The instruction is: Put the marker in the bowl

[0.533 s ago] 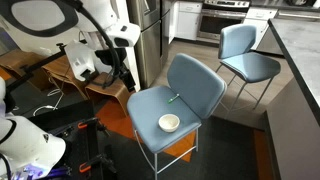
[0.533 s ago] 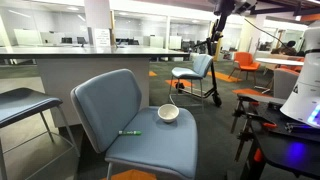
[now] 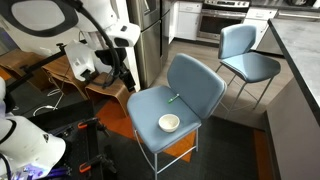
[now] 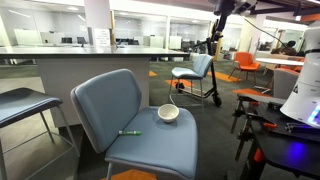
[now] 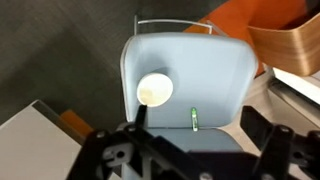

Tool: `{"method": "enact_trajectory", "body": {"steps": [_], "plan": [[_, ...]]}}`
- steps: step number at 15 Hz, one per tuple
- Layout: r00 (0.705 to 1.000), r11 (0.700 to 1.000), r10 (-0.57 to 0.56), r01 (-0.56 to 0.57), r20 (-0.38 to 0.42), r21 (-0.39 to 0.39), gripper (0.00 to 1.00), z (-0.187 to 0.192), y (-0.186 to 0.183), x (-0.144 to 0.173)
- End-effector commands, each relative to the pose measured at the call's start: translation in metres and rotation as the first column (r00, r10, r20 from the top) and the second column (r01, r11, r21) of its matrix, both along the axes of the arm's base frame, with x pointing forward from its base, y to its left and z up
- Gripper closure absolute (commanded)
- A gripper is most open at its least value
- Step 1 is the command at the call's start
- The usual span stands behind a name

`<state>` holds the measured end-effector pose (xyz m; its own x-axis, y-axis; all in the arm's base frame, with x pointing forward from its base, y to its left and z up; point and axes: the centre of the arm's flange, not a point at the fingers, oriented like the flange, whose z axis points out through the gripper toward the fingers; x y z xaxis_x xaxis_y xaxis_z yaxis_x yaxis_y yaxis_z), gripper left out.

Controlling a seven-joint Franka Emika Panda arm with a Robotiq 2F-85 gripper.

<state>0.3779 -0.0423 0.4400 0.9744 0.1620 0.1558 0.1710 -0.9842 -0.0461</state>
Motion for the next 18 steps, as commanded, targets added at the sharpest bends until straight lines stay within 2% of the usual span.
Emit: {"method": "enact_trajectory", "body": {"steps": [1, 3, 7, 12, 18], "plan": [[1.000, 1.000, 0.012, -0.012, -0.009, 0.004, 0.00, -0.006, 0.002, 0.014], [0.999, 0.999, 0.035, -0.035, -0.027, 0.005, 0.00, -0.017, 0.007, 0.036], [0.993, 0.993, 0.114, -0.114, -0.038, -0.002, 0.00, -0.059, 0.036, 0.106], [0.981, 0.982, 0.191, -0.191, -0.018, 0.002, 0.00, -0.145, 0.098, 0.201], [0.961, 0.959, 0.277, -0.277, 0.000, 0.055, 0.00, -0.240, 0.147, 0.280]]}}
